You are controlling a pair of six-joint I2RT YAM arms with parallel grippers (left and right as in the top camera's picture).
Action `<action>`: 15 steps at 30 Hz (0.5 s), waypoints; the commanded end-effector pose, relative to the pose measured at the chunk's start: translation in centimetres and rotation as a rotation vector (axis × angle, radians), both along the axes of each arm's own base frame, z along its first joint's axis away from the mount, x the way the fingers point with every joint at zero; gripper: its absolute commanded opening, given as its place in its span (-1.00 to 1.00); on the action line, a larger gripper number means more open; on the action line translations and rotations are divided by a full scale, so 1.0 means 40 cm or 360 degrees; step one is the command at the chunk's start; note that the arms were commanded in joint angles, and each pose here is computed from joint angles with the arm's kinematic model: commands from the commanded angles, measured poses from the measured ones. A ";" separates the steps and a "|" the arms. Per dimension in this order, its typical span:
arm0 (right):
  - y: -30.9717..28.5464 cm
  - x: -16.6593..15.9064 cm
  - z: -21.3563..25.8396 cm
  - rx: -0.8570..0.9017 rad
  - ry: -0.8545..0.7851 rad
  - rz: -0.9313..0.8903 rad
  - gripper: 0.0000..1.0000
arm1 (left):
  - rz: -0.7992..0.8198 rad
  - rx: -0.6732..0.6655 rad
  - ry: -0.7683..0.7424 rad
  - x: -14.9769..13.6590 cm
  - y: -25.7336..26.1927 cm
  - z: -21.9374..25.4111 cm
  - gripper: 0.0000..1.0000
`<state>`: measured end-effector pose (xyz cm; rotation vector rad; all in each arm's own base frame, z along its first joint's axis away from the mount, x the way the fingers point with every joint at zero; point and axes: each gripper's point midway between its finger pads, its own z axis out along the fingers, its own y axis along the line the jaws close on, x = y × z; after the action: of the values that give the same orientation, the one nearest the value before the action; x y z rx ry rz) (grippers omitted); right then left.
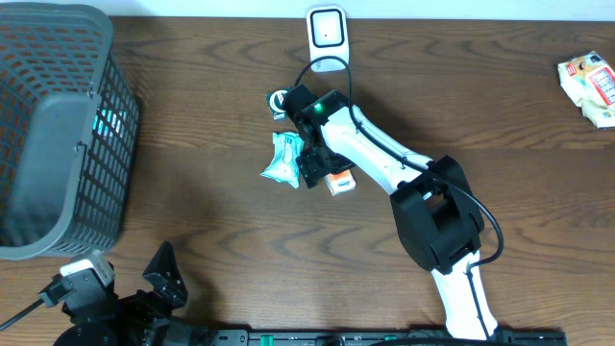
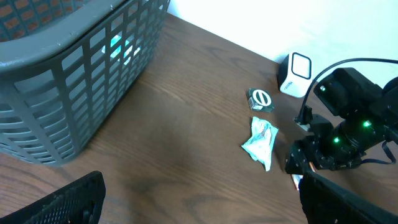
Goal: Scan the item barcode
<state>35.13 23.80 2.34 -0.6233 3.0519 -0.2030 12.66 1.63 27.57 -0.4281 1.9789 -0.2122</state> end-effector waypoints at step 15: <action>0.034 0.010 0.036 -0.0100 -0.0218 -0.0002 0.02 | 0.0037 -0.0001 -0.0001 0.001 0.008 -0.002 0.96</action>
<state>35.53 23.87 2.70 -0.5704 2.9775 -0.3448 12.66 1.63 27.57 -0.4281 1.9785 -0.2124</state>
